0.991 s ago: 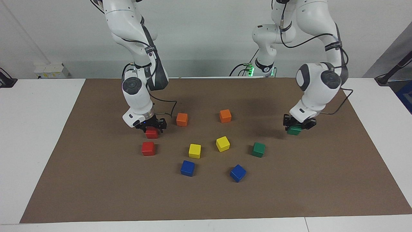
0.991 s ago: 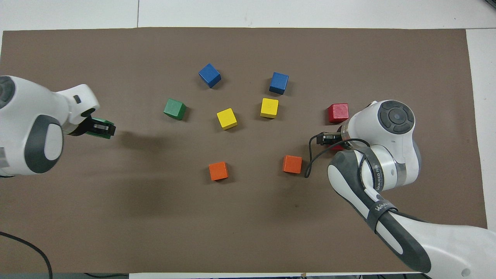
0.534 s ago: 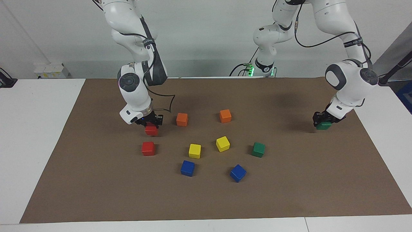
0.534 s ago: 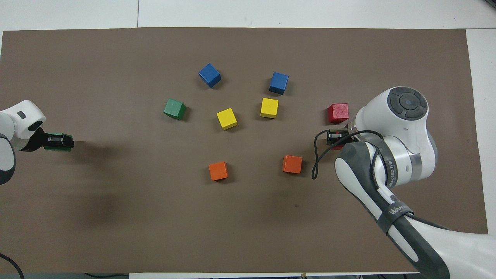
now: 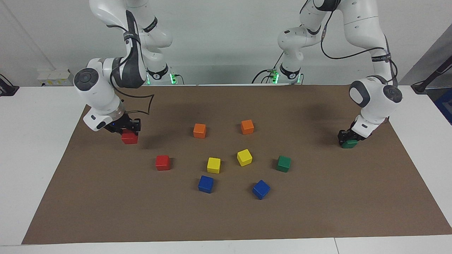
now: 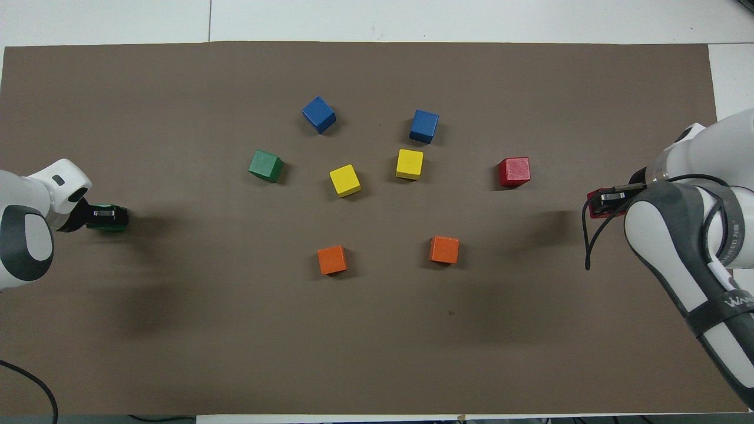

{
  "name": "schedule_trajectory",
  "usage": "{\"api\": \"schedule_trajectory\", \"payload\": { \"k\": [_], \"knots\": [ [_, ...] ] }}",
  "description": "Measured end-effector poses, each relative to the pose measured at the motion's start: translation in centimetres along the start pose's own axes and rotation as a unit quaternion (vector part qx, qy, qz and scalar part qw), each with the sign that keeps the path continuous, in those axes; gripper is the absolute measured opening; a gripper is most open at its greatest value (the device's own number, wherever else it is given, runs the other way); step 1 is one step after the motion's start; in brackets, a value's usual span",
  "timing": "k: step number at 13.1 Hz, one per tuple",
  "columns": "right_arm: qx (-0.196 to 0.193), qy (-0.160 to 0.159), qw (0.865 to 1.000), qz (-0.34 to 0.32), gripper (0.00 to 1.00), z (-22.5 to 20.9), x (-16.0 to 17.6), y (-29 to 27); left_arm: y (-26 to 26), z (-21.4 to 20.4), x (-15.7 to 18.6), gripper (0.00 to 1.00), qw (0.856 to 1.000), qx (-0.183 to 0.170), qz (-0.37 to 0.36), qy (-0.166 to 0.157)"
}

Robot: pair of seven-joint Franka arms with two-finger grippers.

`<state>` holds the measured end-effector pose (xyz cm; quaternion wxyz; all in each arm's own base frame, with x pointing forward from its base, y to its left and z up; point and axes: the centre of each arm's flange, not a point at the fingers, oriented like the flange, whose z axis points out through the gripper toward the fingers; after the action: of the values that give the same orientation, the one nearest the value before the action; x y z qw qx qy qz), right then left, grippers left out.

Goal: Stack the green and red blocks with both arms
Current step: 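Carry the green block outward with the left gripper while the right carries red, then set the green block down with the left gripper while the right sets red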

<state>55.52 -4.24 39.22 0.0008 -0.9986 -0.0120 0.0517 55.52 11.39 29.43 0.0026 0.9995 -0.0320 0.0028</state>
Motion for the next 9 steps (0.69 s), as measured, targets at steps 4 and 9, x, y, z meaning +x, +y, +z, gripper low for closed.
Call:
{"api": "schedule_trajectory", "payload": {
  "k": [4,9],
  "knots": [
    [-0.001,0.026,1.000,-0.010,0.55,2.6,0.1,1.7,0.0,-0.8,0.5,0.91,0.999,-0.003,0.035,-0.007],
    [-0.001,0.035,0.999,-0.028,0.55,7.8,0.3,2.5,5.3,-13.2,7.2,1.00,0.995,0.000,0.101,0.012]
  ]
}}
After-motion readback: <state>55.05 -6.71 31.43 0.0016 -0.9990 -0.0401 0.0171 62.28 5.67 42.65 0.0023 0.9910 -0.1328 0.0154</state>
